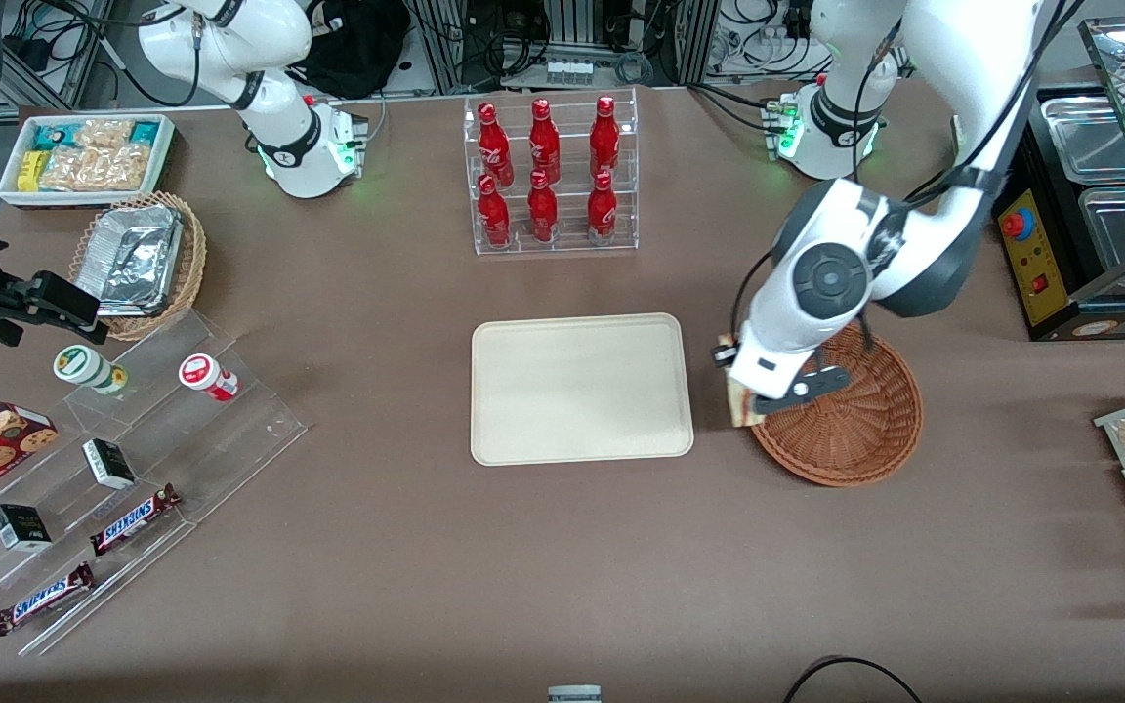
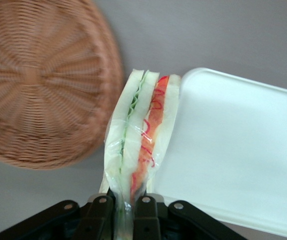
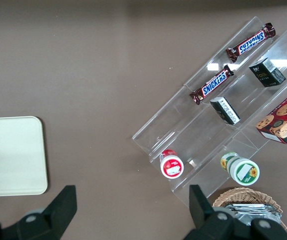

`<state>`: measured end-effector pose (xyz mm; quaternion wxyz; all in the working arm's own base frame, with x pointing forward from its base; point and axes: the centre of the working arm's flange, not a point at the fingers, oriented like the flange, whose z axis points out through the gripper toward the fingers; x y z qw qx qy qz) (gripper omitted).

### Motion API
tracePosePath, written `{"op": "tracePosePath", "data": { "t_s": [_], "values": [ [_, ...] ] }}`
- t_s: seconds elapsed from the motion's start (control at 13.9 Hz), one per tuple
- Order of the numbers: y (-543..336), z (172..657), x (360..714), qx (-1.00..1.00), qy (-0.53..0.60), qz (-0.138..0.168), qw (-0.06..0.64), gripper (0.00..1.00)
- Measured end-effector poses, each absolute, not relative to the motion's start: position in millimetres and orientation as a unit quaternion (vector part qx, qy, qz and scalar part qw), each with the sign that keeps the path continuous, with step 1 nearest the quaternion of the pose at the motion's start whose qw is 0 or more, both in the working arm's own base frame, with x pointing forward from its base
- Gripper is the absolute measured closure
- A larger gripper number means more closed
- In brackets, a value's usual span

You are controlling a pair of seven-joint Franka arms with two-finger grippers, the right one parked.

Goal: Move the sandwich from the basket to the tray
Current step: 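Lift the sandwich and carry it with the left gripper over the cream tray, then lower the sandwich onto the tray and open the left gripper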

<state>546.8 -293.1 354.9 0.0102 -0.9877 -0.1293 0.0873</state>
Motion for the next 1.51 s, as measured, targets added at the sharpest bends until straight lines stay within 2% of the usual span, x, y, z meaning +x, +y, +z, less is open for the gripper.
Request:
{"op": "tracePosePath", "data": {
  "t_s": [0.43,0.94,1.51],
  "values": [
    [-407,335,535,-0.992,-0.103,0.066,0.011,0.85],
    [-474,302,527,-0.988,-0.125,0.087,-0.008,0.85],
    [-493,256,517,-0.985,-0.135,0.106,0.001,0.85]
  ]
}}
